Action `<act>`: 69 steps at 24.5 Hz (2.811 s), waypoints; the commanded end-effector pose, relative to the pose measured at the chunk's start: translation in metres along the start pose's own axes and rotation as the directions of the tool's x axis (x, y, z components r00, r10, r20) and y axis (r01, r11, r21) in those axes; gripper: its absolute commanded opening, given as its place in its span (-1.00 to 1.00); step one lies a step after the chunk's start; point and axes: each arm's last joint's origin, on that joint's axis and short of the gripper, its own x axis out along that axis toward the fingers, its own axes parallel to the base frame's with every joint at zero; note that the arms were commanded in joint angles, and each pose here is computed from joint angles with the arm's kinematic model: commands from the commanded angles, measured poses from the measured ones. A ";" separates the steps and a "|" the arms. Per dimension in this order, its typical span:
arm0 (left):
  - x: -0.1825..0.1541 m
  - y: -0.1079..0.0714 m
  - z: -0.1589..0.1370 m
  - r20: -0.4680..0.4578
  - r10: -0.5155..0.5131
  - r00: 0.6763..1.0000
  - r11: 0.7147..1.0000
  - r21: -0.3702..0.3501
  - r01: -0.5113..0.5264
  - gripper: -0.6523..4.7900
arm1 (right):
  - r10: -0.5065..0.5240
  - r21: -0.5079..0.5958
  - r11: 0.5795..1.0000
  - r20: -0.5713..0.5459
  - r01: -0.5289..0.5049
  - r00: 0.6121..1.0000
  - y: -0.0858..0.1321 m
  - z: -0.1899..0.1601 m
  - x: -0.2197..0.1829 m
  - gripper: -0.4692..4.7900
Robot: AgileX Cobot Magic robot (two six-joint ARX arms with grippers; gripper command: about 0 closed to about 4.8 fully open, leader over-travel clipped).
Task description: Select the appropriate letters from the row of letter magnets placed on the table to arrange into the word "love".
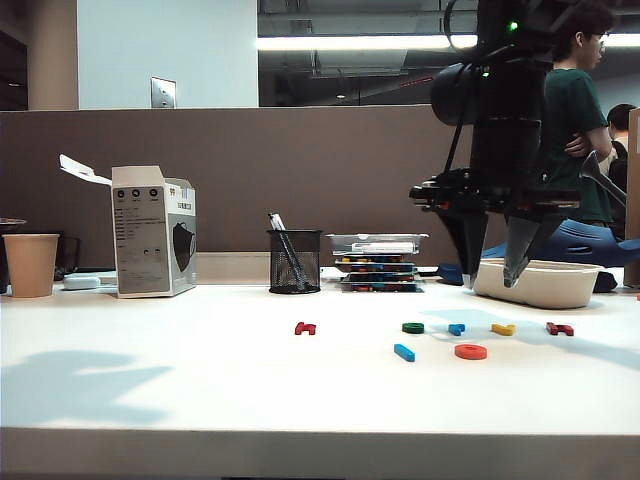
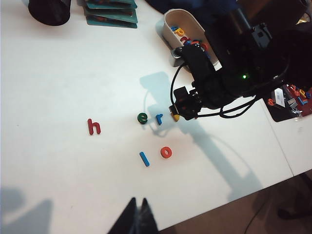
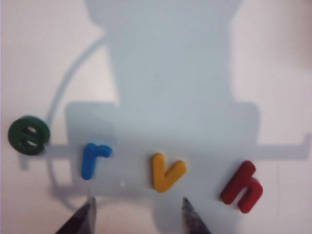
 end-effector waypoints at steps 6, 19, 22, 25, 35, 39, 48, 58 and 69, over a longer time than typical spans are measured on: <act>-0.002 -0.001 0.001 0.014 -0.006 1.000 1.000 0.003 0.006 -0.78 | 0.064 -0.217 0.974 -0.045 -0.072 0.997 -0.006 0.003 0.019 -0.02; -0.002 -0.001 0.001 0.014 -0.006 1.000 1.000 0.003 0.006 -0.78 | 0.066 -0.294 0.952 -0.073 -0.085 0.995 -0.016 0.005 0.036 -0.07; -0.002 -0.001 0.001 0.014 -0.006 1.000 1.000 0.003 0.006 -0.78 | 0.066 -0.294 0.952 -0.080 -0.087 0.995 -0.016 0.004 0.036 -0.07; -0.002 -0.001 0.001 0.014 -0.006 1.000 1.000 0.003 0.006 -0.78 | 0.065 -0.293 0.952 -0.084 -0.087 0.994 -0.016 0.004 0.036 -0.08; -0.002 -0.001 0.001 0.014 -0.006 1.000 1.000 0.003 0.006 -0.78 | 0.065 -0.292 0.952 -0.086 -0.088 0.994 -0.016 0.004 0.036 -0.34; -0.002 -0.001 0.001 0.014 -0.006 1.000 1.000 0.003 0.006 -0.78 | 0.065 -0.292 0.952 -0.089 -0.088 0.994 -0.016 0.004 0.036 -0.47; -0.002 -0.001 0.001 0.014 -0.006 1.000 1.000 0.003 0.006 -0.78 | 0.062 -0.287 0.953 -0.136 -0.099 0.989 -0.016 0.000 0.044 -0.78; -0.002 -0.001 0.001 0.014 -0.006 1.000 1.000 0.003 0.006 -0.78 | 0.092 -0.272 0.951 -0.207 -0.148 0.974 -0.015 -0.006 0.044 -0.84; -0.002 -0.001 0.001 0.014 -0.006 1.000 1.000 0.003 0.006 -0.78 | 0.143 -0.196 0.961 -0.253 -0.196 0.957 -0.014 -0.012 0.042 -0.84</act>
